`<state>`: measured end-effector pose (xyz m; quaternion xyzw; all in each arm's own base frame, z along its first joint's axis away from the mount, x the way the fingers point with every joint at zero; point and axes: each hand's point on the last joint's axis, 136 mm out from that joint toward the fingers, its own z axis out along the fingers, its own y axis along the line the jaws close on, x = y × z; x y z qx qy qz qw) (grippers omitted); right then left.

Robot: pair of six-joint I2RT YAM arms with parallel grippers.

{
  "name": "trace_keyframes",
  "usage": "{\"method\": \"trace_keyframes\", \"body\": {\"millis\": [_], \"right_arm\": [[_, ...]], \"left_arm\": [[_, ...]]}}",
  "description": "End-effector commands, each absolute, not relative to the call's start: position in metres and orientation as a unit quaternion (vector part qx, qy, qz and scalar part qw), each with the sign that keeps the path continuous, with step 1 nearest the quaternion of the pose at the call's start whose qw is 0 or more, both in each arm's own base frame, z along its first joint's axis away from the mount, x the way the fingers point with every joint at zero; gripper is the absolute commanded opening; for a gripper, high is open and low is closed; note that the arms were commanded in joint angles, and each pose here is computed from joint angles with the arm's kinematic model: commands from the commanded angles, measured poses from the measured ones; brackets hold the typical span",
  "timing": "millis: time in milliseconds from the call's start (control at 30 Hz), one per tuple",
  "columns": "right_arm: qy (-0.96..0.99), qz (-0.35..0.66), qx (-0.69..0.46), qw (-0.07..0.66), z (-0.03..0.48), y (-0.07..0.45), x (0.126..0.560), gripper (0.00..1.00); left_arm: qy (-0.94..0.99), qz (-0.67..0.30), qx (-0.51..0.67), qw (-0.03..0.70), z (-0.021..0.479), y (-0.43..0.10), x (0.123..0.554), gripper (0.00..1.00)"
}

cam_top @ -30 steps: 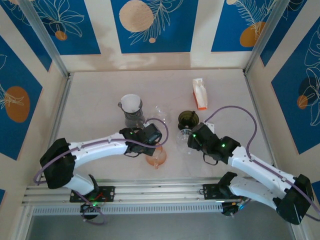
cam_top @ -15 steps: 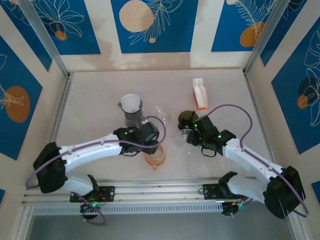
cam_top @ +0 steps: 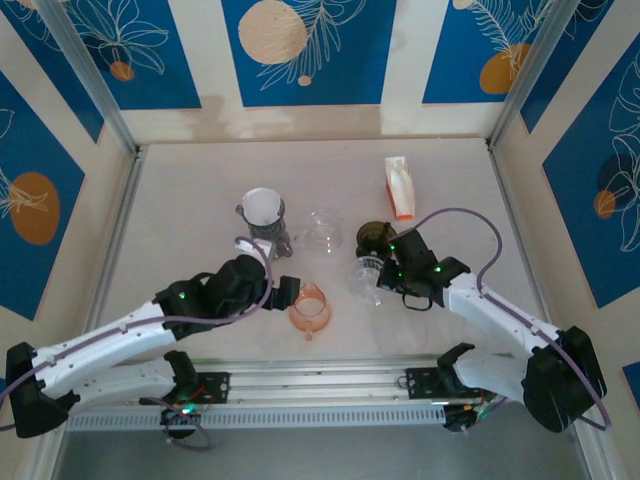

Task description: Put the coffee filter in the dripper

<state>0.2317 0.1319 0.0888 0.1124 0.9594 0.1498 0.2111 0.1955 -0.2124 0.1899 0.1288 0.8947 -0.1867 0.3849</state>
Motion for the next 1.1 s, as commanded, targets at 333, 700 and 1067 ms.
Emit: {"method": "trace_keyframes", "body": {"millis": [333,700,1067], "right_arm": [[0.938,0.258,-0.069,0.219,0.208,0.196,0.187,0.0],[0.934,0.275,-0.171,0.153,0.207,0.277,0.172,0.0],[0.938,0.263,-0.165,0.155,0.186,0.292,0.191,0.0]], "left_arm": [[0.883,-0.175,0.063,0.432,0.171,-0.159,0.187,1.0],[0.883,-0.169,0.062,0.434,0.169,-0.154,0.185,1.0],[0.879,-0.171,0.065,0.441,0.17,-0.152,0.185,1.0]]}}
